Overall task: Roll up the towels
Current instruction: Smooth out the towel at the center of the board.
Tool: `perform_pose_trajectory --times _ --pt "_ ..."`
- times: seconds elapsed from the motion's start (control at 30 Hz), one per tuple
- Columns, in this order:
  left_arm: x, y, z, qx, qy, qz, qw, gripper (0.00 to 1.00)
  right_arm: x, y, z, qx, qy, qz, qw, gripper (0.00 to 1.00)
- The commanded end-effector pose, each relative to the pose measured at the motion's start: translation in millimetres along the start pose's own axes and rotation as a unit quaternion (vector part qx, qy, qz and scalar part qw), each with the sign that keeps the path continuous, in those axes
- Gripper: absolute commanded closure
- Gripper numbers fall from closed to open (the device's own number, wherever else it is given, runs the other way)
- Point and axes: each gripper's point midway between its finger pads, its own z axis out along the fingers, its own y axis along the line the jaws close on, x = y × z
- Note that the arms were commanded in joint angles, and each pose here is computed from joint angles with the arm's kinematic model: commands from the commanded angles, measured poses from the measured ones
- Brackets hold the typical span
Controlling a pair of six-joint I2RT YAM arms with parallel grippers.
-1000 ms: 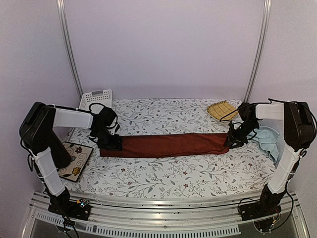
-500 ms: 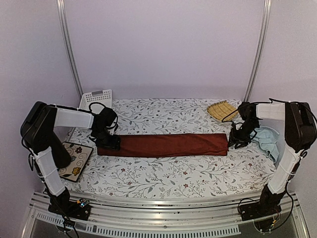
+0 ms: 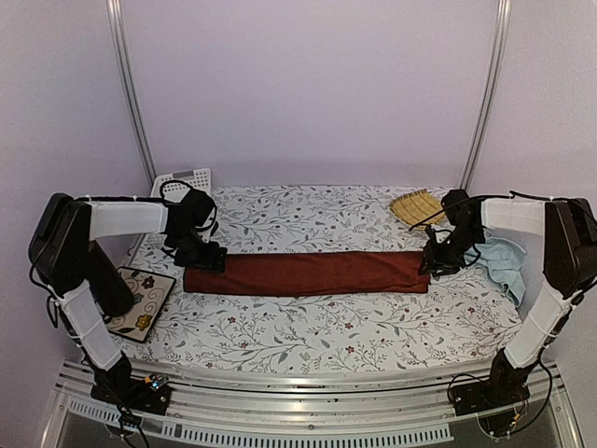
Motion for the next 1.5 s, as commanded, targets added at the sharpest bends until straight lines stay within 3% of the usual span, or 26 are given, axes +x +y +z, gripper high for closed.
perform_pose_trajectory --times 0.0,0.27,0.7,1.2,1.47 --pt "6 7 -16 -0.002 0.007 -0.008 1.000 0.11 3 0 4 0.000 -0.020 -0.001 1.000 0.54" --pt "24 11 -2 -0.004 0.024 -0.016 1.000 0.12 7 2 14 -0.016 -0.034 0.031 0.999 0.55" --pt "47 17 31 -0.021 0.062 0.000 0.998 0.14 12 -16 20 0.029 -0.047 0.034 0.998 0.59" --pt "51 25 40 -0.039 0.070 0.002 0.997 0.15 7 -15 22 0.026 -0.049 0.030 0.998 0.90" --pt "47 34 38 -0.048 0.067 -0.008 0.997 0.16 6 -14 5 0.046 -0.037 0.026 0.998 0.93"
